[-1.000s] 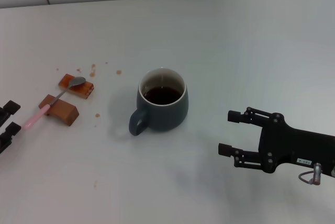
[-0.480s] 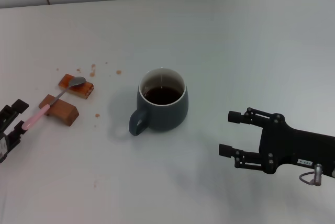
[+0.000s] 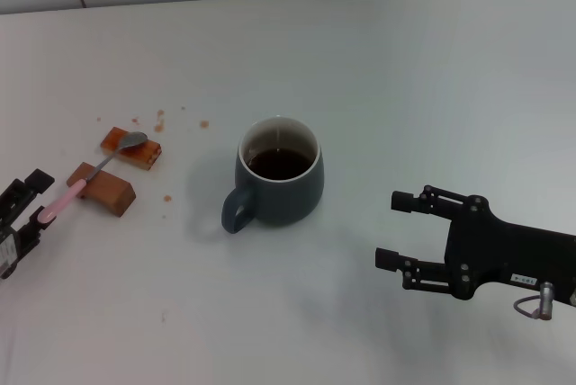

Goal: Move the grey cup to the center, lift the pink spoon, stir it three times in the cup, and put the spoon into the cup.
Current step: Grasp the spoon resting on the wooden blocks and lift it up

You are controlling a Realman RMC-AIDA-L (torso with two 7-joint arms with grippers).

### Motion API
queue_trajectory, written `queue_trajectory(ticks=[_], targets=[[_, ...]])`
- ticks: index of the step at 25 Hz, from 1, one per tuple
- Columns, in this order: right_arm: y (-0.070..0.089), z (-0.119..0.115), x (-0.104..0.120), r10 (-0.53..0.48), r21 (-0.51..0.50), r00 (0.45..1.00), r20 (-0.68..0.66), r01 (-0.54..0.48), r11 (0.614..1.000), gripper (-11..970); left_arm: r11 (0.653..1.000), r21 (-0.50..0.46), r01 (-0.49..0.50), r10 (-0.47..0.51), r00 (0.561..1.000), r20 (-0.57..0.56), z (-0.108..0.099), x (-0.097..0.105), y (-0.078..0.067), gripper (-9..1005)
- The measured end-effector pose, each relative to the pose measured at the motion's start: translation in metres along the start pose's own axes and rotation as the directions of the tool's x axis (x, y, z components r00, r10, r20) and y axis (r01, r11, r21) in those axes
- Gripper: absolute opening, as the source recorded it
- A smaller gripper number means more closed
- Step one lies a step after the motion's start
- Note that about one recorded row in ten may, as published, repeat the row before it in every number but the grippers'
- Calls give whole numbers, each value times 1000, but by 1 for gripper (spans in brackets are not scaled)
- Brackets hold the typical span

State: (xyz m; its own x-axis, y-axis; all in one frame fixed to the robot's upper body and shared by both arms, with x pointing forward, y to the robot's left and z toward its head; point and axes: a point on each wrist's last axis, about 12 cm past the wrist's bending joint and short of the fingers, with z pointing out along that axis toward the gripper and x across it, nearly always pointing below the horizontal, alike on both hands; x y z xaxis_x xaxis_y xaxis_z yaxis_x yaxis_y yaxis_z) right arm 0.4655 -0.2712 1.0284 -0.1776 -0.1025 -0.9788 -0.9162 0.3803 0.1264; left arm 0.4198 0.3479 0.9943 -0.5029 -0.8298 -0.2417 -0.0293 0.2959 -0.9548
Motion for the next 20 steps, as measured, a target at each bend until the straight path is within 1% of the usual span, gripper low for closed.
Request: queue_trajectory(ticks=[8, 20], targets=[[0, 0, -1, -1, -2, 1000, 1, 1, 1000, 795, 1000, -7, 12, -12, 1000, -9, 2, 3, 1, 849], [-2, -1, -2, -11, -3, 1000, 1, 11, 1000, 795, 1000, 9, 16, -16, 1000, -23, 10, 5, -2, 848]])
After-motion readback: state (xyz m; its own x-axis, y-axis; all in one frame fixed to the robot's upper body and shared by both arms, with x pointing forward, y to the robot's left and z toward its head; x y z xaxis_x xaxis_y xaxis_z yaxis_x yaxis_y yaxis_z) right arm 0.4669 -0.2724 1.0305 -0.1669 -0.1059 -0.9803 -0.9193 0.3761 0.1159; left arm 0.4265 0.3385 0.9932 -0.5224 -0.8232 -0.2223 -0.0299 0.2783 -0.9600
